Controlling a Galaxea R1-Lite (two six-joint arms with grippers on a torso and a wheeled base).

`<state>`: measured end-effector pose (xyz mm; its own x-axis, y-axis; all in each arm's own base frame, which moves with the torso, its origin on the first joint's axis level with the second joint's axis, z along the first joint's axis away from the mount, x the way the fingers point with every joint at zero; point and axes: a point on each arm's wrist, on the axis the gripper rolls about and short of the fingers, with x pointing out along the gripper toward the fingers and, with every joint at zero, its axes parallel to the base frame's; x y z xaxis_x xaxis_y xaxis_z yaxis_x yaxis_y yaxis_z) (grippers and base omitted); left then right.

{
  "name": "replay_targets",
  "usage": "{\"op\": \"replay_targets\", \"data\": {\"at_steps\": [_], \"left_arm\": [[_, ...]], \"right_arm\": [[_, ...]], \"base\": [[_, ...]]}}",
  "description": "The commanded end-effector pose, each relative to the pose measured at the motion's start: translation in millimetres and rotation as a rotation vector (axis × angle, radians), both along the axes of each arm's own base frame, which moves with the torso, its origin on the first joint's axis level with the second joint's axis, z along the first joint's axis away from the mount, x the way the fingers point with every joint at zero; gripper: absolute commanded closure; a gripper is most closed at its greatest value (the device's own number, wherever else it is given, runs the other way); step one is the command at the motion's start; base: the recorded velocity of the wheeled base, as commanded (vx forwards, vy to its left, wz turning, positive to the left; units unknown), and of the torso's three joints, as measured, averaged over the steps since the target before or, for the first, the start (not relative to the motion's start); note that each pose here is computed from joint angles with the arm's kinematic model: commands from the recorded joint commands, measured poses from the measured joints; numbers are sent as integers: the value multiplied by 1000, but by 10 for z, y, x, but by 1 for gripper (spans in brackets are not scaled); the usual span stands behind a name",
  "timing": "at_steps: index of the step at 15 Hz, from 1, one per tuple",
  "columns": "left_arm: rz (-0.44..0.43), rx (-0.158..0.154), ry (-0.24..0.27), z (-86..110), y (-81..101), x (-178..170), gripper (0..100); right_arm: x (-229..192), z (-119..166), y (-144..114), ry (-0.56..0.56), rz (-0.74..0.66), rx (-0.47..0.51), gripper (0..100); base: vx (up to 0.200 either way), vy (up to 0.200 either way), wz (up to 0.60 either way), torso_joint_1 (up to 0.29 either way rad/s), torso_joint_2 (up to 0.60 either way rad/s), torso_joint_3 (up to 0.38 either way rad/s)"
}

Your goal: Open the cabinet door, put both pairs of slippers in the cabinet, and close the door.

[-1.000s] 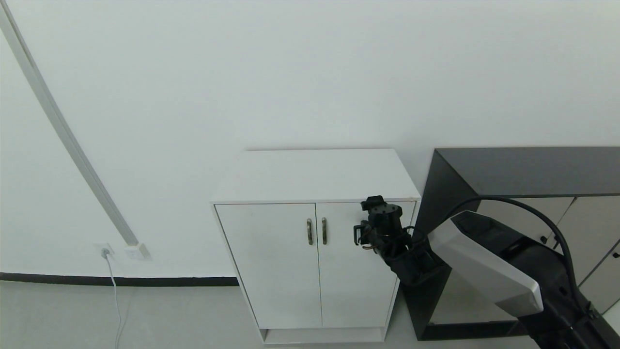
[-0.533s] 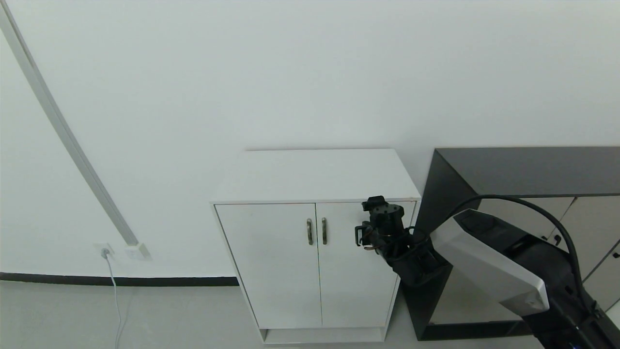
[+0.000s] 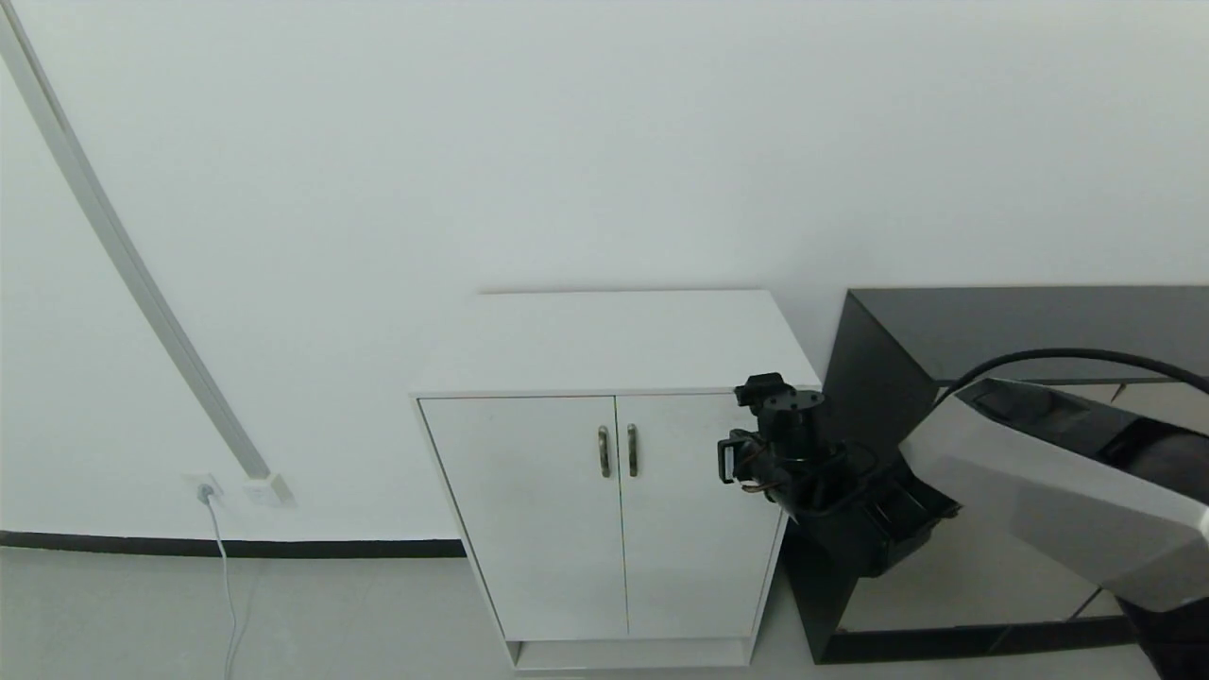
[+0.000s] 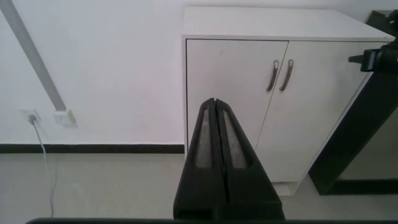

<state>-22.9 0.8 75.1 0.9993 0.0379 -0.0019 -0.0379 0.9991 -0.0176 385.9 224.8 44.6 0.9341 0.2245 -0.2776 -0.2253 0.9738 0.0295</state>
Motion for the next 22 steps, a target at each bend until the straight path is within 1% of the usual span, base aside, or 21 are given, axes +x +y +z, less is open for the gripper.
{"op": "replay_targets", "data": {"at_steps": [1,2,4,5,8,11,16,19,20,22], "left_arm": [[0,-1,1,0,0,1,100],[0,-1,1,0,0,1,100],[0,-1,1,0,0,1,100],[0,-1,1,0,0,1,100],[-1,1,1,0,0,1,100],[-1,1,1,0,0,1,100],[-4,5,1,0,-1,1,100],[-4,5,1,0,-1,1,100],[-4,5,1,0,-1,1,100],[-4,5,1,0,-1,1,100]], "right_arm": [[-346,419,-291,-45,-18,26,100],[-493,509,-430,-44,-30,25,100],[-734,601,-653,-31,-56,21,100],[-831,624,-752,-32,-68,21,100],[-1153,677,-1165,-24,-143,16,100],[-1468,724,-1464,-14,-206,9,100],[-2019,760,-1826,-22,-286,6,100],[-2335,781,-1997,-57,-331,-9,100],[-2515,759,-2079,-70,-355,-27,100],[-2689,814,-2142,-101,-380,-24,100]], "base": [[0,0,0,0,0,0],[0,0,0,0,0,0],[0,0,0,0,0,0],[0,0,0,0,0,0],[0,0,0,0,0,0],[0,0,0,0,0,0],[0,0,0,0,0,0],[0,0,0,0,0,0],[0,0,0,0,0,0],[0,0,0,0,0,0]]}}
